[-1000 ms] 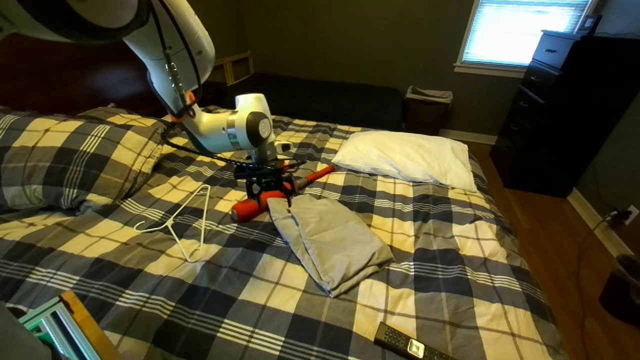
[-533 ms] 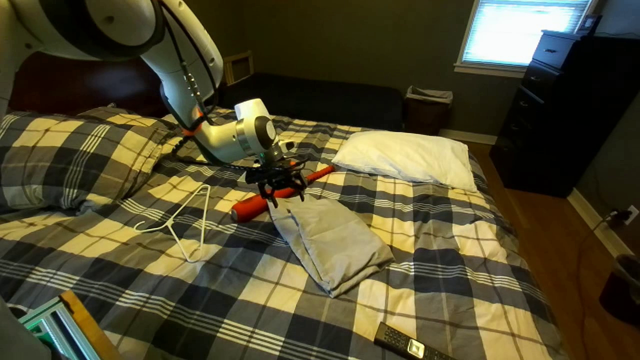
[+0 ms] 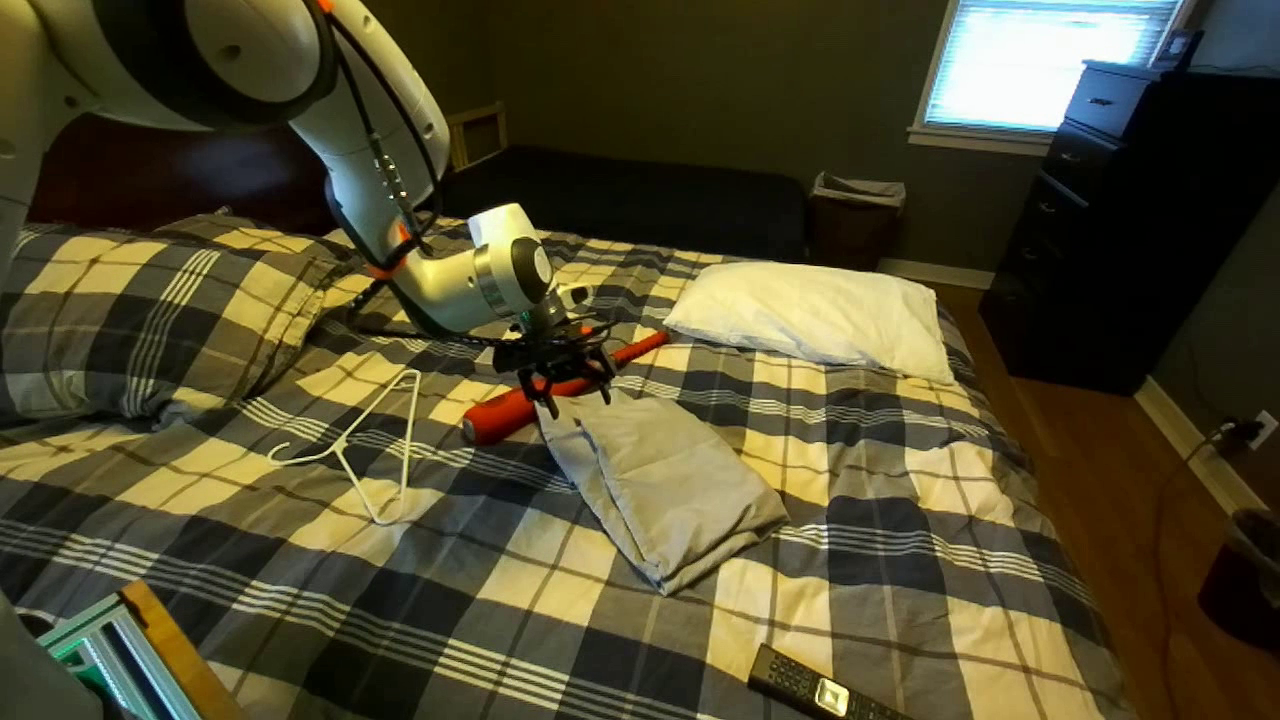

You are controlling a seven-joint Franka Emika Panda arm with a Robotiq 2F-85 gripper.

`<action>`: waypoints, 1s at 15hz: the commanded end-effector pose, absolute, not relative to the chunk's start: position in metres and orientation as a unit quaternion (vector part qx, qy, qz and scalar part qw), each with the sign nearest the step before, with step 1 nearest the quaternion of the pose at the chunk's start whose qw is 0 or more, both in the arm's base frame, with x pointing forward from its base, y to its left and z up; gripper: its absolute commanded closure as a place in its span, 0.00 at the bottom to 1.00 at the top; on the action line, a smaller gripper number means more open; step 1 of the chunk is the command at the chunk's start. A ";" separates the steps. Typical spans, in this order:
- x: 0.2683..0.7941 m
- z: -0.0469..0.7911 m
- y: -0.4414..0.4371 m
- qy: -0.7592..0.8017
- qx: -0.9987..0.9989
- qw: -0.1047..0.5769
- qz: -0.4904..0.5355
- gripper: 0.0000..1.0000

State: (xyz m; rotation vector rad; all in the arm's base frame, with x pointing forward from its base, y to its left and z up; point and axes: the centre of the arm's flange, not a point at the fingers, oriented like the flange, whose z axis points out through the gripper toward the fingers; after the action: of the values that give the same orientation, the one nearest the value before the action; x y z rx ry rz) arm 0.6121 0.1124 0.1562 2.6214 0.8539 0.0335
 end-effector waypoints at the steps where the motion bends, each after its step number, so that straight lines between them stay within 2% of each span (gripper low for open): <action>1: 0.607 0.148 0.106 0.306 0.924 0.226 0.037 0.00; 4: 0.616 0.133 0.095 0.325 0.926 0.190 0.039 0.00; 5: 0.614 0.150 0.103 0.315 0.926 0.208 0.033 0.00; 10: 0.616 0.149 0.102 0.315 0.926 0.205 0.036 0.00; 15: 0.637 0.116 0.104 0.326 0.915 0.219 0.093 0.00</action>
State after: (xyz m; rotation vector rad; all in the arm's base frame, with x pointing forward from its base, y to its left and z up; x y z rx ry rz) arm 0.6246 0.1026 0.1452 2.5702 0.8893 0.1647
